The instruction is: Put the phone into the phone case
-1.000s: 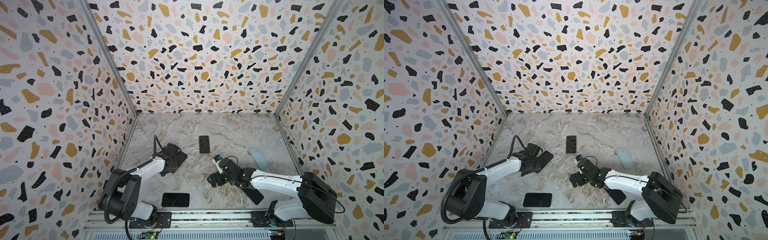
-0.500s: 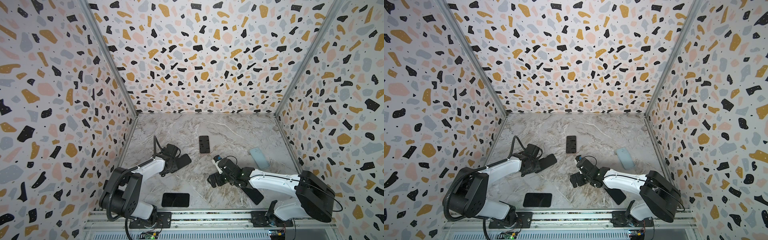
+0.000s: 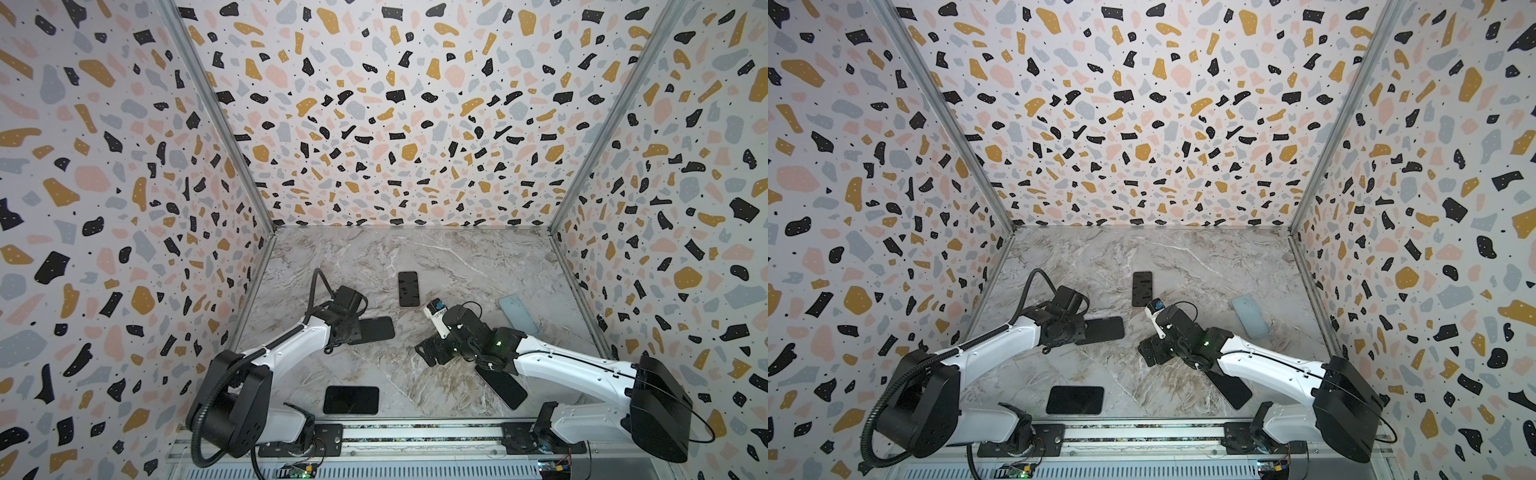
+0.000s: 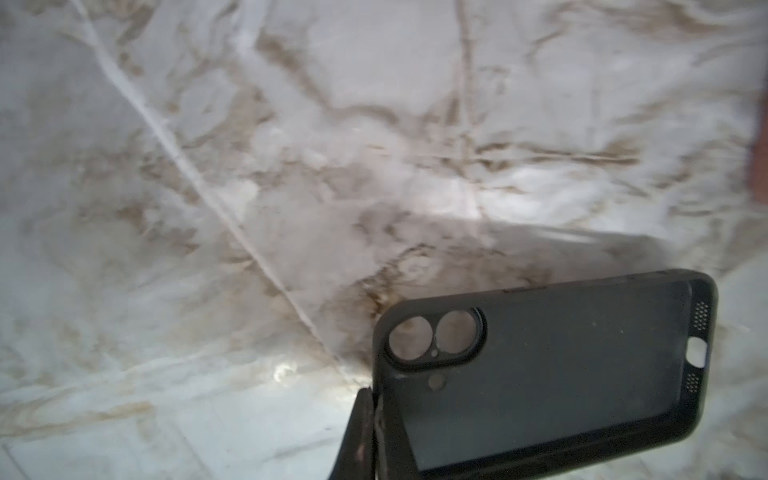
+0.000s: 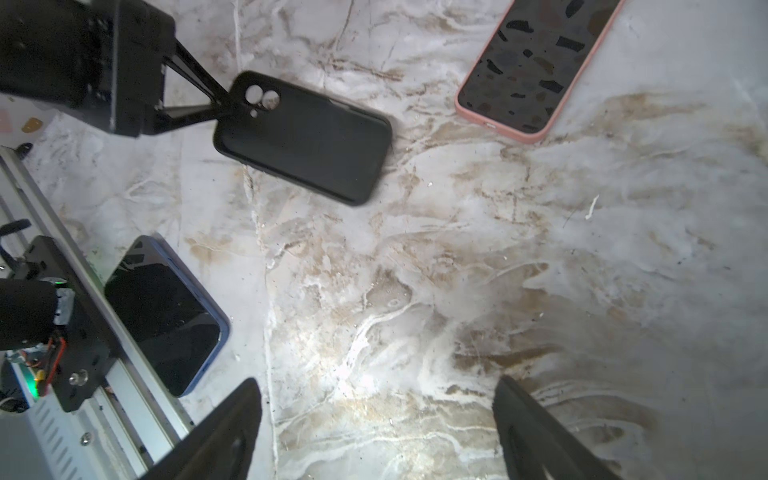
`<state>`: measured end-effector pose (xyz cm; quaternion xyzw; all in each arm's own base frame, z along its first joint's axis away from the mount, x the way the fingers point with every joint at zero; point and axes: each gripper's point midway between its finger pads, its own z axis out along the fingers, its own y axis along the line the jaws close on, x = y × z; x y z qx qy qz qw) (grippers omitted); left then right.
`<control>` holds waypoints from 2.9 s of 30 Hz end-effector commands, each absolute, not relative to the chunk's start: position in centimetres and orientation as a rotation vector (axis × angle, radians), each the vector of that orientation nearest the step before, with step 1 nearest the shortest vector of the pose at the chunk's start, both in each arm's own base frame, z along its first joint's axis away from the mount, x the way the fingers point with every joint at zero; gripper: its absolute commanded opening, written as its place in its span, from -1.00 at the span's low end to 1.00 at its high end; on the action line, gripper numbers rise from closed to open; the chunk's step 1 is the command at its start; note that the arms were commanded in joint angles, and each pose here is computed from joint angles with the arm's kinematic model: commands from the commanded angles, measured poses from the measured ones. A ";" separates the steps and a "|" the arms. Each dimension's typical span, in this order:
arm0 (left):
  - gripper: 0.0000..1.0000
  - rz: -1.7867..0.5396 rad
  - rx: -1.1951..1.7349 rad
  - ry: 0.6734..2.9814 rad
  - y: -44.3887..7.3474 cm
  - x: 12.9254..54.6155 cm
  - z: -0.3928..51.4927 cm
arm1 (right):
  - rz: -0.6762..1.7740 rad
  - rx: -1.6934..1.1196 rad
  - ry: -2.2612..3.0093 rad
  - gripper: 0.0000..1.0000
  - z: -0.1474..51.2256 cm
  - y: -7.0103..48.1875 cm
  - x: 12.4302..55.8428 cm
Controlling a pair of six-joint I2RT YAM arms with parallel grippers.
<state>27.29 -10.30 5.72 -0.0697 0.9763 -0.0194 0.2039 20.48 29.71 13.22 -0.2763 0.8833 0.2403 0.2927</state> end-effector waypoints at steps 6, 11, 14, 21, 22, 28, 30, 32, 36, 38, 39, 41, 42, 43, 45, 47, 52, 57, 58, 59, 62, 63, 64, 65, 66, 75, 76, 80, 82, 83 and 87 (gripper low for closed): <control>-1.00 -0.115 0.288 2.755 -16.2 24.6 8.2 | 0.620 -0.894 2.365 0.59 13.1 29.1 19.1; -1.00 -0.123 0.513 2.770 -18.4 23.0 7.5 | 0.652 -0.943 2.358 0.42 12.3 29.2 18.4; -1.00 -0.113 0.571 2.767 -19.1 22.9 6.9 | 0.683 -0.978 2.359 0.29 11.6 29.7 18.0; -1.00 -0.133 0.714 2.742 -21.3 23.0 6.6 | 0.745 -1.012 2.353 0.05 10.1 30.8 18.3; -1.00 -0.142 0.738 2.738 -21.8 22.8 6.6 | 0.756 -1.015 2.354 0.03 9.8 30.9 18.4; -1.00 -0.153 0.802 2.738 -22.9 22.5 6.0 | 0.796 -1.024 2.366 -0.06 8.4 31.6 18.8; -1.00 -0.146 0.817 2.740 -23.0 22.4 5.8 | 0.793 -1.022 2.373 -0.08 7.9 31.6 19.0; -1.00 -0.142 0.829 2.741 -23.1 22.3 5.7 | 0.785 -1.020 2.384 -0.11 7.4 31.6 19.4; -1.00 -0.149 0.843 2.736 -23.3 22.1 5.6 | 0.793 -1.021 2.394 -0.18 6.5 32.0 19.8; -1.00 -0.157 0.849 2.734 -23.5 22.1 5.6 | 0.809 -1.028 2.395 -0.23 6.2 32.5 19.8; -1.00 -0.159 0.850 2.733 -23.6 22.1 5.7 | 0.814 -1.029 2.399 -0.26 5.9 32.6 19.9; -1.00 -0.166 0.857 2.728 -23.8 22.1 5.7 | 0.817 -1.035 2.412 -0.33 5.3 32.9 20.0; -1.00 -0.165 0.860 2.728 -23.8 22.1 5.6 | 0.812 -1.037 2.422 -0.35 4.9 32.9 20.0; -1.00 -0.165 0.860 2.729 -23.8 22.1 5.6 | 0.810 -1.037 2.424 -0.39 4.8 33.0 20.1; -1.00 -0.154 0.865 2.731 -23.7 22.1 5.4 | 0.801 -1.037 2.431 -0.46 4.5 33.0 20.2; -1.00 -0.140 0.862 2.728 -23.5 22.2 5.4 | 0.803 -1.034 2.435 -0.55 4.4 33.1 20.2; -1.00 -0.098 0.832 2.721 -23.1 22.7 5.5 | 0.823 -1.010 2.462 -0.76 4.0 33.0 19.9; -0.39 -0.085 0.737 2.689 -23.2 23.8 6.8 | 0.822 -0.927 2.534 -0.87 3.2 32.4 19.5; -0.21 -0.086 0.706 2.676 -23.2 24.2 7.4 | 0.815 -0.902 2.546 -0.88 3.2 32.2 19.6; -0.06 -0.087 0.680 2.664 -23.2 24.5 7.8 | 0.807 -0.879 2.558 -0.89 3.1 32.1 19.7; 0.21 -0.096 0.588 2.634 -23.0 25.5 9.4 | 0.776 -0.811 2.588 -0.89 3.3 31.8 20.0; 0.28 -0.100 0.548 2.627 -22.7 25.8 9.9 | 0.759 -0.780 2.602 -0.89 3.4 31.6 20.2; 0.32 -0.109 0.505 2.624 -22.4 26.2 10.3 | 0.740 -0.741 2.620 -0.87 3.4 31.4 20.4; 0.35 -0.118 0.461 2.623 -22.0 26.4 10.6 | 0.730 -0.706 2.633 -0.83 3.5 31.2 20.5; 0.36 -0.138 0.417 2.625 -21.5 26.7 10.8 | 0.730 -0.675 2.640 -0.75 3.7 31.1 20.6; 0.46 -0.218 0.167 2.656 -17.1 27.9 10.5 | 0.738 -0.688 2.615 -0.47 4.6 31.9 20.0; 0.55 -0.231 0.152 2.652 -16.9 28.0 10.7 | 0.743 -0.733 2.581 -0.41 5.4 32.2 20.0; 0.81 -0.260 0.077 2.648 -15.5 28.5 10.5 | 0.767 -0.904 2.358 -0.03 9.3 33.1 19.5; 0.85 -0.291 0.019 2.656 -14.6 29.0 10.0 | 0.840 -1.044 2.153 0.15 11.6 34.4 17.9; 0.86 -0.298 -0.007 2.661 -14.2 29.1 9.8 | 0.854 -1.104 2.056 0.26 12.5 35.1 16.9; 0.93 -0.311 -0.076 2.672 -12.9 29.4 9.1 | 0.881 -1.336 1.808 0.47 13.8 38.3 12.7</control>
